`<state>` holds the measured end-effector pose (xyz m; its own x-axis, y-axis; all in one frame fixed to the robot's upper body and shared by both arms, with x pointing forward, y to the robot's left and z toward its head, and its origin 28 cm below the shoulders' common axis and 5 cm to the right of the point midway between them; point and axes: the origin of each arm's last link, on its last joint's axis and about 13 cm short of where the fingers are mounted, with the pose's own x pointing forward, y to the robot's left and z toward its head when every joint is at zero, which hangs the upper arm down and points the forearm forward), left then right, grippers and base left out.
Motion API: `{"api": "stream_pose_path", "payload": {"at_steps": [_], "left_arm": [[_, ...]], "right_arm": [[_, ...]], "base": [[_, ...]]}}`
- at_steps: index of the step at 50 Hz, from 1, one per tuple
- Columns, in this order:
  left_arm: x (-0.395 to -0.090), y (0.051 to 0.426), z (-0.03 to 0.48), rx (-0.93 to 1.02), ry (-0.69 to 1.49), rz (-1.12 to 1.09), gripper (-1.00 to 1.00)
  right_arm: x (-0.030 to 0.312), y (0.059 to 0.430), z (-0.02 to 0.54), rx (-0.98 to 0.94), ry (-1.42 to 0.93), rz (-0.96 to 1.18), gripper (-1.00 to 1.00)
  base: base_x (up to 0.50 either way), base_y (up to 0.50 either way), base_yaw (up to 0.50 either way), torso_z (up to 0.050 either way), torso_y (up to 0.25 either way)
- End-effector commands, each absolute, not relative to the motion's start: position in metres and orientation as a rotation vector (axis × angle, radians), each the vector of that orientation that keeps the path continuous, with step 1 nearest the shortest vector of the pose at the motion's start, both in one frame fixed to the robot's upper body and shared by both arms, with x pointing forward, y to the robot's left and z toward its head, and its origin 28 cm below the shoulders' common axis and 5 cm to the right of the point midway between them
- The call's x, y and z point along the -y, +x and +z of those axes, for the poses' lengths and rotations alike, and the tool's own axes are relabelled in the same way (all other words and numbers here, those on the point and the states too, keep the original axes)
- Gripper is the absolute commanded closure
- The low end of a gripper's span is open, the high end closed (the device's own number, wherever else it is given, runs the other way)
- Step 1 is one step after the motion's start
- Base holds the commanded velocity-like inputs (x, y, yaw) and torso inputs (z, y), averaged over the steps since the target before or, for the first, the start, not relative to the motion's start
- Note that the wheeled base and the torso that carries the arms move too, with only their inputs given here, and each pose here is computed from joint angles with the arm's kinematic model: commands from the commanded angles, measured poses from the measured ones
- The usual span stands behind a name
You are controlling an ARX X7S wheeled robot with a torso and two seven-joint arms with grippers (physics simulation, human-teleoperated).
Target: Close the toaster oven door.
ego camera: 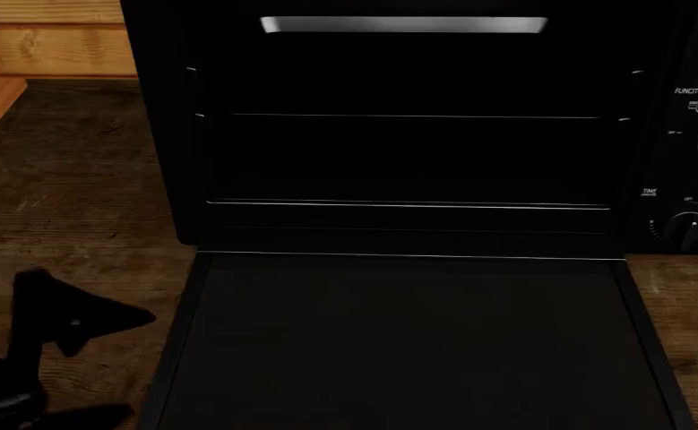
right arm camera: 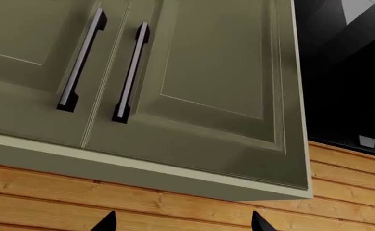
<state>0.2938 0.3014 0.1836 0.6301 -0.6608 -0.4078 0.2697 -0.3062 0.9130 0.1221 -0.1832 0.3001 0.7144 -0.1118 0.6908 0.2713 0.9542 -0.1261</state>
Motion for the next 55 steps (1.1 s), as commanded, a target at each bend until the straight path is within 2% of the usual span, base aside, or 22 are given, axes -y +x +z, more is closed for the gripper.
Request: {"api": "stream_pose_path", "payload": {"at_steps": [1, 31, 55], "left_arm": [[-0.295, 0.296, 0.176, 0.343, 1.641, -1.013, -1.00], [-0.268, 0.293, 0.171, 0.515, 1.626, -1.136, -1.00], [-0.266, 0.301, 0.179, 0.706, 1.582, -0.939, -1.00]], "right_arm": [[0.184, 0.121, 0.300, 0.748, -0.224, -0.218, -1.00], [0.187, 0.116, 0.297, 0.746, -0.222, -0.235, -1.00], [0.188, 0.112, 0.299, 0.750, -0.223, -0.242, -1.00]], "base": [[0.00, 0.00, 0.00, 0.000, 0.000], [0.00, 0.00, 0.00, 0.000, 0.000], [0.00, 0.00, 0.00, 0.000, 0.000]]}}
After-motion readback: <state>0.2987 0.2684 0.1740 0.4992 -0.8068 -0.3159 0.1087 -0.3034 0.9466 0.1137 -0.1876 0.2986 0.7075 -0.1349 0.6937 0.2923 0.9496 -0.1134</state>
